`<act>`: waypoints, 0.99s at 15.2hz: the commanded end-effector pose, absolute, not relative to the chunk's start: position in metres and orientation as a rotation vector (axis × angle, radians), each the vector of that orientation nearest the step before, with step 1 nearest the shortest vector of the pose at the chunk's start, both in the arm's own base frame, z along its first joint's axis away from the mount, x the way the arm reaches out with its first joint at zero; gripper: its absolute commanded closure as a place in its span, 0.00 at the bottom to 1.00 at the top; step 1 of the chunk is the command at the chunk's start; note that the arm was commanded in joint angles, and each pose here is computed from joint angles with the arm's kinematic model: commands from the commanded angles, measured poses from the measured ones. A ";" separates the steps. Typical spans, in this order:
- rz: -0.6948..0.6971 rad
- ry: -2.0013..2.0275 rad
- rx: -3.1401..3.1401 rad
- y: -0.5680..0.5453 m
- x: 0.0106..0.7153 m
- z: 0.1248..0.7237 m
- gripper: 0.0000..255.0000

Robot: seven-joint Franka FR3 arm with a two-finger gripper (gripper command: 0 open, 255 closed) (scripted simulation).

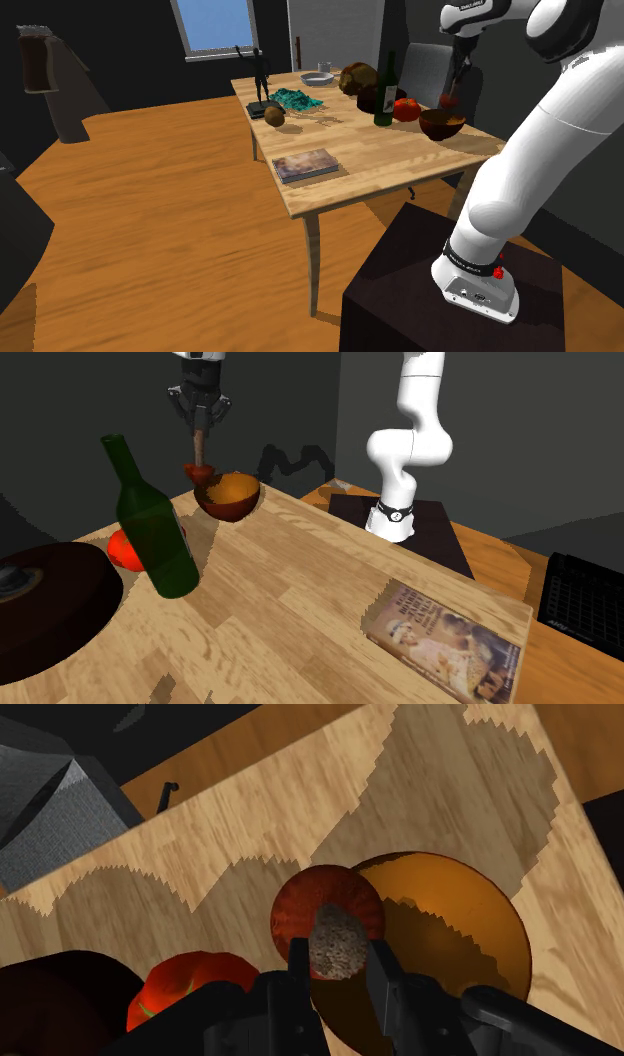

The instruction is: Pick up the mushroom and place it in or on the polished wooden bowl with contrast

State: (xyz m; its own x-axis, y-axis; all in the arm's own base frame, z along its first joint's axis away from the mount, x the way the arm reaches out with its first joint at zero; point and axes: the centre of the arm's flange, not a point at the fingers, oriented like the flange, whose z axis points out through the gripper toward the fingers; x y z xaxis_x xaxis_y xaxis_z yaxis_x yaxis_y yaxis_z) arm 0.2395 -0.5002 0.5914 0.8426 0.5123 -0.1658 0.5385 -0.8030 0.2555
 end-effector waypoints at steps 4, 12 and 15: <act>-0.127 0.797 2.728 -0.500 0.240 0.565 1.00; -0.127 0.797 2.728 -0.500 0.240 0.523 1.00; -0.127 0.797 2.728 -0.500 0.240 0.516 1.00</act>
State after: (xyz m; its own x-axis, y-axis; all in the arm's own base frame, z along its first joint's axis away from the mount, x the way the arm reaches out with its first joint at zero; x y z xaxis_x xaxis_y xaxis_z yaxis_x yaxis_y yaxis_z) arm 0.2399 -0.4992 0.5185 0.8424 0.5127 -0.1659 0.5389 -0.8027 0.2557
